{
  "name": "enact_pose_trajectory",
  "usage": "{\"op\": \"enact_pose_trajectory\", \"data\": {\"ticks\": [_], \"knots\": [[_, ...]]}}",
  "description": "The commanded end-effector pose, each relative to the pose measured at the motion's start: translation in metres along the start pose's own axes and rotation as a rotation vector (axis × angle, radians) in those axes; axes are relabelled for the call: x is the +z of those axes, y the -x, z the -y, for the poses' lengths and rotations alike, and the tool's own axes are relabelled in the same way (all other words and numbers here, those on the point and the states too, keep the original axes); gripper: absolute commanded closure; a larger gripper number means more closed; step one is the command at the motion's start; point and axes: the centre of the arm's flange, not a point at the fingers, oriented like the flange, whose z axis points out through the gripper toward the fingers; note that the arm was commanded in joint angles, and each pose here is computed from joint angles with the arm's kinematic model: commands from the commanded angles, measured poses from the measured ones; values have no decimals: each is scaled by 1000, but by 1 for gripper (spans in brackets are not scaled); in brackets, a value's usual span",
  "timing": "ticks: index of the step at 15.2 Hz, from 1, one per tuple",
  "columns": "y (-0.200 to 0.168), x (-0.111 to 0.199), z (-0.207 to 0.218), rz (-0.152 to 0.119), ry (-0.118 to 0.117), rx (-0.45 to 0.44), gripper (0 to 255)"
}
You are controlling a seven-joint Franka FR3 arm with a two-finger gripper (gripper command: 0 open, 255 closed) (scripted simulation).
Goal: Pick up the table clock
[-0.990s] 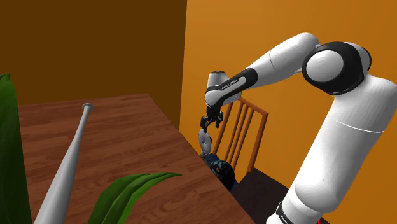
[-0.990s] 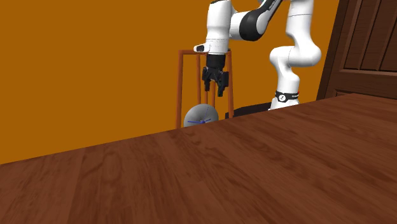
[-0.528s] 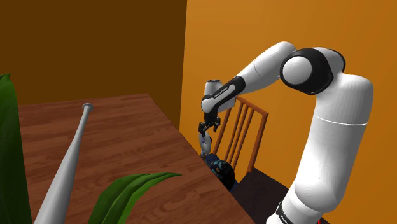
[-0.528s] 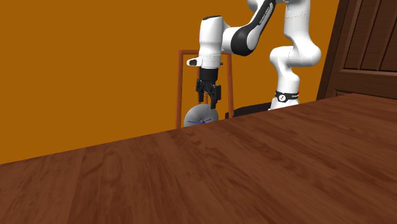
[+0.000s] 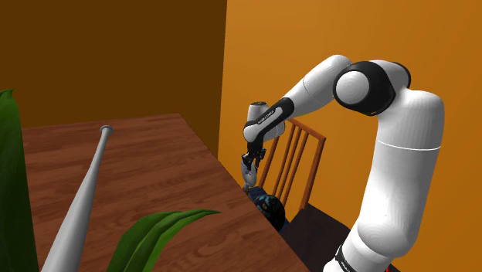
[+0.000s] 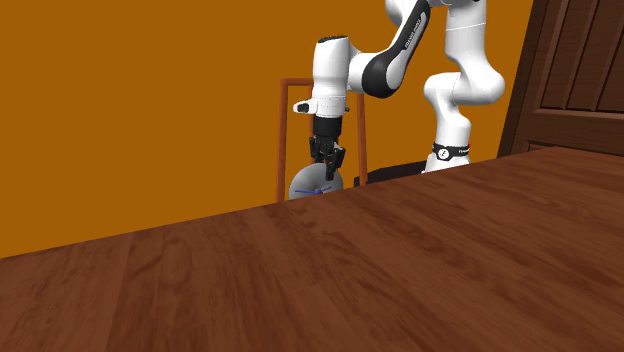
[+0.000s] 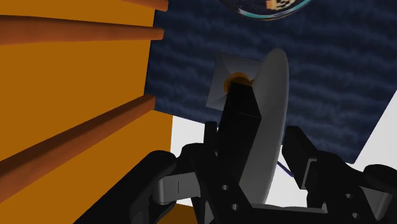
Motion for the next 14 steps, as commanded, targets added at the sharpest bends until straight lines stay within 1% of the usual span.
{"op": "enact_pose_trajectory", "data": {"ticks": [1, 7, 14], "knots": [[0, 0, 0, 0, 0, 0, 255], [0, 0, 0, 0, 0, 0, 255], [0, -37, -3, 0, 0, 0, 255]]}}
